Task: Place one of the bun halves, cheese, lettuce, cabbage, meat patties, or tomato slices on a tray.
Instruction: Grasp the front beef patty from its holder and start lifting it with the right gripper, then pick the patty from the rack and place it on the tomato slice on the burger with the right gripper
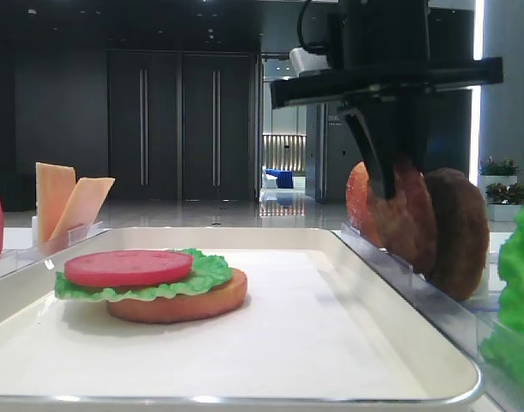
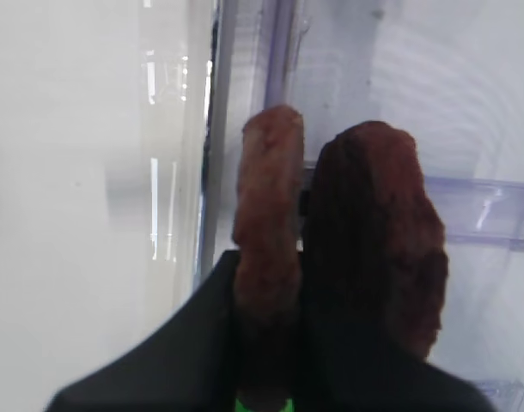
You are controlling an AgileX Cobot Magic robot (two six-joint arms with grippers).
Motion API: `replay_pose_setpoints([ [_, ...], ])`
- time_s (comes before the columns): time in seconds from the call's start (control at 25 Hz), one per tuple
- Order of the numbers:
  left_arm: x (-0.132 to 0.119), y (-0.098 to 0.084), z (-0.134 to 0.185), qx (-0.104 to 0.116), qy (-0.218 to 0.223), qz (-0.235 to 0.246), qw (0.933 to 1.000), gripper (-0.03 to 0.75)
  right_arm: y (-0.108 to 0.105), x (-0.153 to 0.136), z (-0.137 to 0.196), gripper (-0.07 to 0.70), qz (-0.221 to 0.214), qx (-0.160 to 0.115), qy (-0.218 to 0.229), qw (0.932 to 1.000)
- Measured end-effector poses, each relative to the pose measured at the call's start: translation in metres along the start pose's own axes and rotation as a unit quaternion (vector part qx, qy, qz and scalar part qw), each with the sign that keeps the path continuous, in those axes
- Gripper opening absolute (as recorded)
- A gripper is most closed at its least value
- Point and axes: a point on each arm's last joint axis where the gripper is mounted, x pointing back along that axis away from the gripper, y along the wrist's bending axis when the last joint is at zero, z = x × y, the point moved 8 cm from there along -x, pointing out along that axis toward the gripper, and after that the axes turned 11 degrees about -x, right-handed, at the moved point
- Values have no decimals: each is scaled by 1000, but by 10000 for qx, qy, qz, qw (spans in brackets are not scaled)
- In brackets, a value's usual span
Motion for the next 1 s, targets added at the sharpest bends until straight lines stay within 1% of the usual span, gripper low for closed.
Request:
replay_pose_setpoints([
  [0.12, 0, 0, 0, 0, 0, 0, 10000, -1, 2, 19, -2, 97, -161, -23, -109, 9998],
  [0.24, 0, 0, 0, 0, 0, 0, 10000, -1, 12, 38, -8, 96, -542, -64, -360, 9979],
  [0.36, 0, 0, 0, 0, 0, 0, 10000, -1, 17, 46, -7, 96, -692, -70, -409, 9967],
  [0.48, 0, 0, 0, 0, 0, 0, 10000, -1, 24, 49, -2, 96, -802, 12, -371, 9961],
  [0.56, 0, 0, 0, 0, 0, 0, 10000, -1, 31, 49, 3, 96, -913, 120, -289, 9953],
  [0.64, 0, 0, 0, 0, 0, 0, 10000, -1, 45, 52, 13, 96, -1181, 271, -121, 9926],
  [0.68, 0, 0, 0, 0, 0, 0, 10000, -1, 53, 54, 17, 96, -1377, 375, -89, 9897],
  [0.72, 0, 0, 0, 0, 0, 0, 10000, -1, 64, 57, 21, 96, -1650, 451, -38, 9852],
  [0.76, 0, 0, 0, 0, 0, 0, 10000, -1, 76, 61, 24, 96, -1993, 539, -12, 9785],
  [0.84, 0, 0, 0, 0, 0, 0, 10000, -1, 99, 73, 29, 96, -2681, 683, 5, 9610],
  [0.92, 0, 0, 0, 0, 0, 0, 10000, -1, 119, 86, 30, 96, -3340, 755, -39, 9395],
  [0.96, 0, 0, 0, 0, 0, 0, 10000, -1, 125, 91, 29, 96, -3542, 784, -102, 9318],
  [1.0, 0, 0, 0, 0, 0, 0, 10000, -1, 129, 95, 28, 96, -3694, 778, -126, 9259],
])
